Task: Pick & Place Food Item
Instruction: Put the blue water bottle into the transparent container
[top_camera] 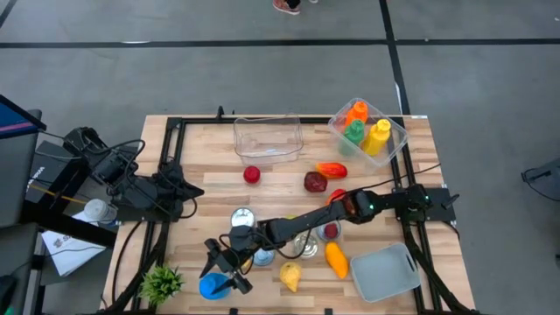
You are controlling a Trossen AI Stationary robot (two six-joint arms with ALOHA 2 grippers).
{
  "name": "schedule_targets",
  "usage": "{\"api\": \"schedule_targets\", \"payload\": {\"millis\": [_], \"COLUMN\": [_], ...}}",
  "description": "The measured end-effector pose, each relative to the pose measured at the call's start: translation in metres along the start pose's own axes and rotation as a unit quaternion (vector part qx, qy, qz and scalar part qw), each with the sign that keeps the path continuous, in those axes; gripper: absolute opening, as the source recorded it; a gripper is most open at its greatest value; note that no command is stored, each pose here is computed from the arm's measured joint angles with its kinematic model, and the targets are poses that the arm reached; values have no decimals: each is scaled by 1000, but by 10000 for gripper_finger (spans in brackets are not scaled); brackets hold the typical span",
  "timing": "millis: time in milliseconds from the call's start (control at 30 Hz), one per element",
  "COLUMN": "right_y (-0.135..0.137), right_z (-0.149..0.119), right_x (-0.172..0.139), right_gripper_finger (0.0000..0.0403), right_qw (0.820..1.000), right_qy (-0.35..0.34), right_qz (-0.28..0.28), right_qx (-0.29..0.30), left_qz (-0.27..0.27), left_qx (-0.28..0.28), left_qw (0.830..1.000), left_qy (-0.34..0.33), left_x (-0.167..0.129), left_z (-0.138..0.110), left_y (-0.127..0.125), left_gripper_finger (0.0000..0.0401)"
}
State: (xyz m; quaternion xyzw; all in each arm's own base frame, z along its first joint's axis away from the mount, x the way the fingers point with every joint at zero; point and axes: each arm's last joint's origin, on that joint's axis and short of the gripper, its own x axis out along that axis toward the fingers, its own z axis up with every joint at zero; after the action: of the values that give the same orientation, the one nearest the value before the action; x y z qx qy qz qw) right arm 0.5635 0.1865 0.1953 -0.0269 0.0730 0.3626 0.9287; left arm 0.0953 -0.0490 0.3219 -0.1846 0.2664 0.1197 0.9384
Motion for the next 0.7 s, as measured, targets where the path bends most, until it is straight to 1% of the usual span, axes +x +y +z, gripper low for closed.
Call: {"api": "schedule_targets", "payload": {"millis": [167, 300, 400, 533, 600, 700], "right_y": [0, -2, -4, -10, -16, -27], "right_z": [0, 0, 0, 1, 5, 17], "right_x": [0, -1, -2, -6, -11, -24], "right_gripper_finger": [200, 198, 198, 200, 200, 200], "right_qw": [1000, 1000, 1000, 1000, 999, 997], "right_qy": [0, 0, -1, 0, -3, -9], "right_qz": [1, 0, -2, -5, 7, 42], "right_qx": [0, 2, 17, 30, 43, 69], "left_qz": [0, 0, 1, 0, 0, 0], "left_qx": [0, 1, 2, 18, 27, 30], "left_qw": [1000, 1000, 1000, 1000, 1000, 1000], "left_qy": [0, 0, 1, 2, 2, 2], "left_x": [0, 0, 0, 0, 0, 0], "left_z": [0, 0, 0, 0, 0, 0], "left_y": [0, 0, 0, 0, 0, 0], "left_gripper_finger": [0, 0, 0, 0, 0, 0]}}
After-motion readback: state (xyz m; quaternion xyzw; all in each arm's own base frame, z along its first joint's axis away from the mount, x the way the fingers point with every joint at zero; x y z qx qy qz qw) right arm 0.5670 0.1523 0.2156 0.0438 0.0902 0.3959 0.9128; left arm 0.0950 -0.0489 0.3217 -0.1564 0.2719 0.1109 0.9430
